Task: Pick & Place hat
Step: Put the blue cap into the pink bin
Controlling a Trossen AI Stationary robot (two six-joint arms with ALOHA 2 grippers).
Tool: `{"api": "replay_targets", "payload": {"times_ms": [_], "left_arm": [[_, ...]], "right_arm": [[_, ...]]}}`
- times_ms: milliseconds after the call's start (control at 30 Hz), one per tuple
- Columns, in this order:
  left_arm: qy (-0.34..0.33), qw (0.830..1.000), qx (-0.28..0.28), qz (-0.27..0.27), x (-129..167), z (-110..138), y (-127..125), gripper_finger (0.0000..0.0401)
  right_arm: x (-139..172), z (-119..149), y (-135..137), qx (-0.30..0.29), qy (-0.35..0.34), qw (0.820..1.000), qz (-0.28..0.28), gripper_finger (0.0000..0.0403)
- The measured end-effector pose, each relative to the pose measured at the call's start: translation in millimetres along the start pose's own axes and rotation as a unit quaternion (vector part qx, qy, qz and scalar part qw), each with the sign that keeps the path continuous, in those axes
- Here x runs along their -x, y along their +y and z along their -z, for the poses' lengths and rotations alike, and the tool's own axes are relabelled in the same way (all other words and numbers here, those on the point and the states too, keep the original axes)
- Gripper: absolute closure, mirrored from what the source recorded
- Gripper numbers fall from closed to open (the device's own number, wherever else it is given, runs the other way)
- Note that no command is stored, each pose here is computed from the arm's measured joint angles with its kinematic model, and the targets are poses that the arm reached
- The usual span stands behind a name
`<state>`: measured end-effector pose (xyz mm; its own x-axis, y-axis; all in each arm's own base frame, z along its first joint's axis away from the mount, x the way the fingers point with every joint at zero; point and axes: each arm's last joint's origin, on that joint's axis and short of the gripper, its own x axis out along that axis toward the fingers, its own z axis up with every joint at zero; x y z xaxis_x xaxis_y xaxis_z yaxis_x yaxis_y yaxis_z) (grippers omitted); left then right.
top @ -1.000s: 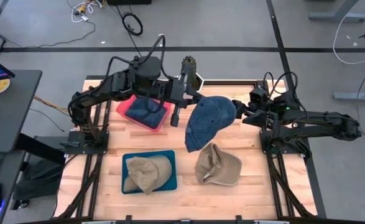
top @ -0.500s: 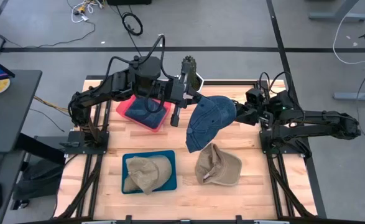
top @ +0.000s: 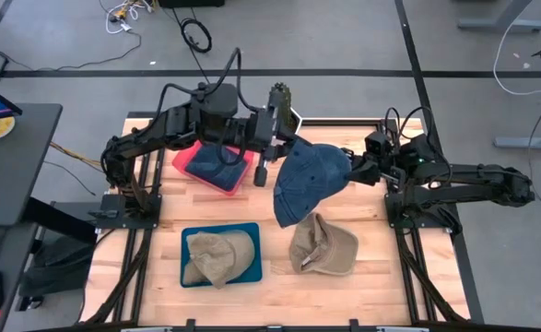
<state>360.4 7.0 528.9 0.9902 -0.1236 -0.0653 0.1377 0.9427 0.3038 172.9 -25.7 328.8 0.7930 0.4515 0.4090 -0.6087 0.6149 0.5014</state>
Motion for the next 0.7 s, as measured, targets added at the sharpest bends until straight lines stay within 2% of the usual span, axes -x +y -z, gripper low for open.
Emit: {"api": "replay_targets", "payload": {"times_ms": [167,433,533,700], "left_arm": [[-0.006,0.995,0.088,-0.042,3.8,-4.1,3.1,0.0311],[-0.047,0.975,0.198,-0.088,35.0,-25.0,7.5,0.0229],[-0.068,0.948,0.292,-0.108,46.6,-30.8,11.3,0.0200],[-0.067,0.873,0.468,-0.116,67.2,-30.7,18.1,0.0166]], "right_arm": [[0.6,-0.8,1.5,0.002,-0.004,1.000,0.000,0.0395],[2.4,-2.6,6.4,0.009,-0.009,1.000,-0.006,0.0396],[3.1,-2.8,7.7,0.009,-0.010,1.000,-0.007,0.0396],[4.4,-4.3,11.0,0.015,-0.019,1.000,-0.008,0.0396]]}}
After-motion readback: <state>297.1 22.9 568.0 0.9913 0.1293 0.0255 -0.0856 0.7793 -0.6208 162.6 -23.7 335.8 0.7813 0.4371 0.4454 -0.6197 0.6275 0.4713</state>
